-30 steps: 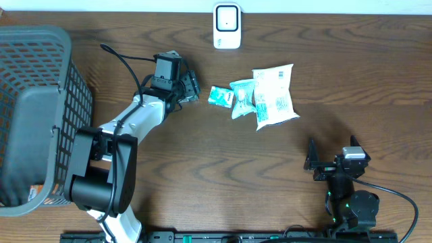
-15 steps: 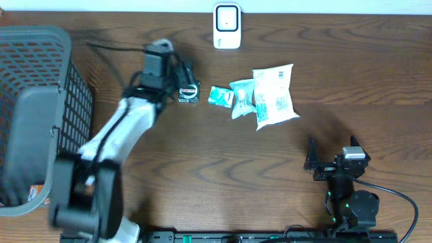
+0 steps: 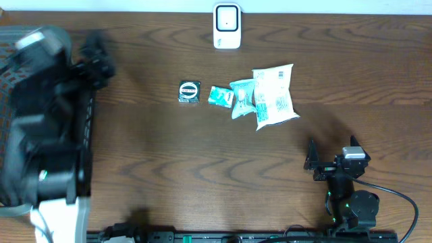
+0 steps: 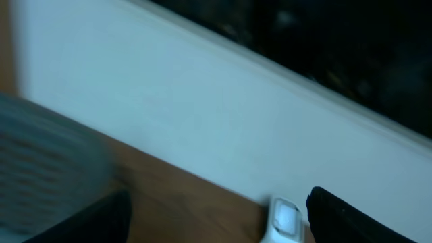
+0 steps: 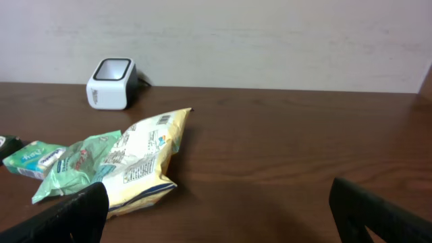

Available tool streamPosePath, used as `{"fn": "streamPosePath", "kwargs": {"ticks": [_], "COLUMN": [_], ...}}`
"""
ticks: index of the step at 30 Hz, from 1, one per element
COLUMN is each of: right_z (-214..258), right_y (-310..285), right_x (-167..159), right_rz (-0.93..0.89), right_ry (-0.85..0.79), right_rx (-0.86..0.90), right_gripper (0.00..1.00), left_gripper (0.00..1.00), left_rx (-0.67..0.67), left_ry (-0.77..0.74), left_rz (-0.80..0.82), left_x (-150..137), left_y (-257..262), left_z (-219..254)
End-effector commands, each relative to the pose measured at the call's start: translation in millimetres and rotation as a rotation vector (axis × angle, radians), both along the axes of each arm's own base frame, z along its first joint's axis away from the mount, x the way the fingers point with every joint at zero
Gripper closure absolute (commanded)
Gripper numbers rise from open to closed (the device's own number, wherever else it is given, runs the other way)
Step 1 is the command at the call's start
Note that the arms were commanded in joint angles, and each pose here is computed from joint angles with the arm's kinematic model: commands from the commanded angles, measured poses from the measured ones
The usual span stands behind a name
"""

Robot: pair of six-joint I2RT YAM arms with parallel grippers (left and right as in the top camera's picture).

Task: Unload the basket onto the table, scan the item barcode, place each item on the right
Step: 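Release the Zam-Buk box left of the green packets, then move the left gripper back into the grey basket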

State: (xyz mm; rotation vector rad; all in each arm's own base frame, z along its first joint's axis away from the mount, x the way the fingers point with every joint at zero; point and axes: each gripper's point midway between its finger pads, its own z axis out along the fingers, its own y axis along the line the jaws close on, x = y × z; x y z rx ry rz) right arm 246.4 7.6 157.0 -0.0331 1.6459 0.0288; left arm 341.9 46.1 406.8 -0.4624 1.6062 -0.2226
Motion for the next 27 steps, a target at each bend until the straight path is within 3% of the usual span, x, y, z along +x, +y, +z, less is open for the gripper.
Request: {"fn": "streamPosePath", "kwargs": {"ticks": [1,7,12,21,24,25,27], "right_z": [-1,-1,-1,-1,-1,-1,-1], "right_y": [2,2,2,2,2,2,2], "right_x": [0,0,0,0,0,0,0], "right_rz": [0.009,0.009,0.009,0.009,0.009,0.009,0.009], "right_ry": [0.001,0.001,0.001,0.001,0.001,0.001,0.001], "right_rx": [0.017,0.017,0.017,0.017,0.017,0.017,0.017], "right_gripper": [0.01,0.01,0.01,0.01,0.01,0.01,0.01], "left_gripper": [0.18,0.16,0.08,0.07,0.06,0.01,0.02], "left_rx": [0.050,-0.051,-0.132,-0.375,-0.421,-0.433,-0.466], "left_ry": [-0.023,0.094,0.215,0.485,0.635,0.693,0.816], "left_rz": [0.306,0.734,0.903,0.843,0.807,0.802,0.785], "left_x": [-45,-113,-135,-128,-132,-135,-137], "left_y": [61,131,165,201,212,214,216], "left_z": [19,-16,-53,-134,-157,-165,-183]}}
